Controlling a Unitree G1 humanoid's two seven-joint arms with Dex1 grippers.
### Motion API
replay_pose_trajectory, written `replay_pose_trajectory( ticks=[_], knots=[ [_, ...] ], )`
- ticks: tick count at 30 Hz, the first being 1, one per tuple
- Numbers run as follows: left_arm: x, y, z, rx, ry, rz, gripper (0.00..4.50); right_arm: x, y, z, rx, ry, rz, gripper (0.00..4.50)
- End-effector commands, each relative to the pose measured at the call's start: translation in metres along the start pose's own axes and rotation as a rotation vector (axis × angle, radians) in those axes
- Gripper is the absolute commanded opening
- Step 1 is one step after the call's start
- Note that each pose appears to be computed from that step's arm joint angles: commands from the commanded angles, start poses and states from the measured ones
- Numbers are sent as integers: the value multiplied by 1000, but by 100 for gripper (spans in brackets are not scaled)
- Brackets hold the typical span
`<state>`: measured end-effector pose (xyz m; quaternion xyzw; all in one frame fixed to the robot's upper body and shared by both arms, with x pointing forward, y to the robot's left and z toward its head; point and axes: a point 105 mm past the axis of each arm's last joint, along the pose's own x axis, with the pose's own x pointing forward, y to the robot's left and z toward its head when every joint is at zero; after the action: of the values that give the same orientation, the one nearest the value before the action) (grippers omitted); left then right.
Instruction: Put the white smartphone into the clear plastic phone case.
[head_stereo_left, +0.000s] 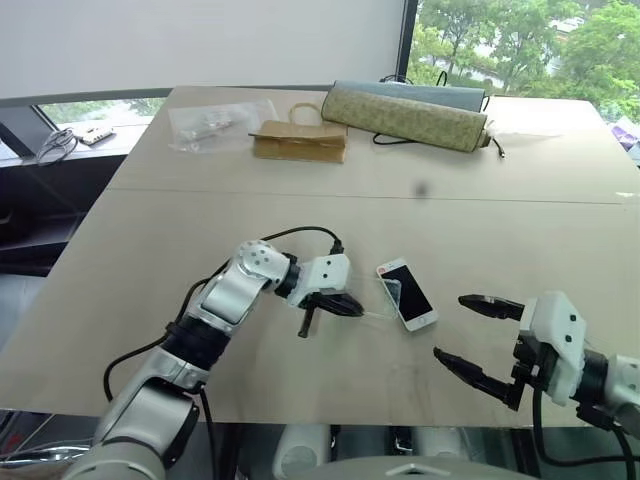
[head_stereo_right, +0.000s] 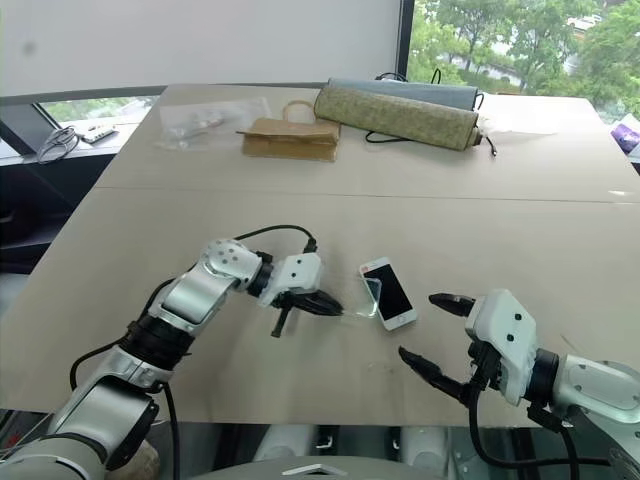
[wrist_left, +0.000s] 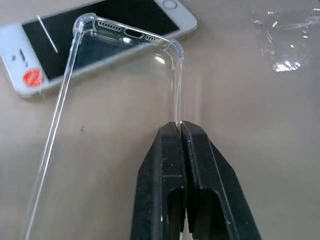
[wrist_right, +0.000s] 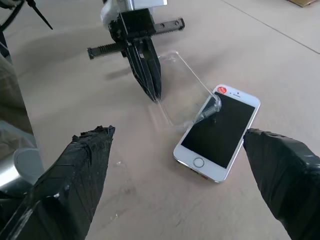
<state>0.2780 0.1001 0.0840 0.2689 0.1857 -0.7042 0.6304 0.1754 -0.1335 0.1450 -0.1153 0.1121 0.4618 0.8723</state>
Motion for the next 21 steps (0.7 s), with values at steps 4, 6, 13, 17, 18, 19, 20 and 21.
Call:
replay_pose_trajectory(
  ticks=[4,6,13,17,18,19,20,21],
  knots=[
    [-21,-15,-3,-18,15,8,3,3,5,4,-10,-13,21,450],
    [-17,-9,1,-29,-10,47,3,6,4,4,-16,-14,20,450],
    [-10,-1,13,-57,-54,80,3,7,-2,3,-31,5,-1,450],
    [-9,-7,16,-78,-59,49,57,12,-8,-6,4,56,-33,450],
    [-10,-9,17,-78,-63,39,79,15,-16,-8,4,69,-72,450],
    [-11,-11,19,-76,-66,38,127,18,-21,-10,19,73,-94,450],
    [-16,-12,22,-62,-83,47,182,23,-22,-11,32,75,-93,450],
    [-20,-13,25,-60,-106,57,182,27,-24,-12,39,80,-97,450]
  ],
)
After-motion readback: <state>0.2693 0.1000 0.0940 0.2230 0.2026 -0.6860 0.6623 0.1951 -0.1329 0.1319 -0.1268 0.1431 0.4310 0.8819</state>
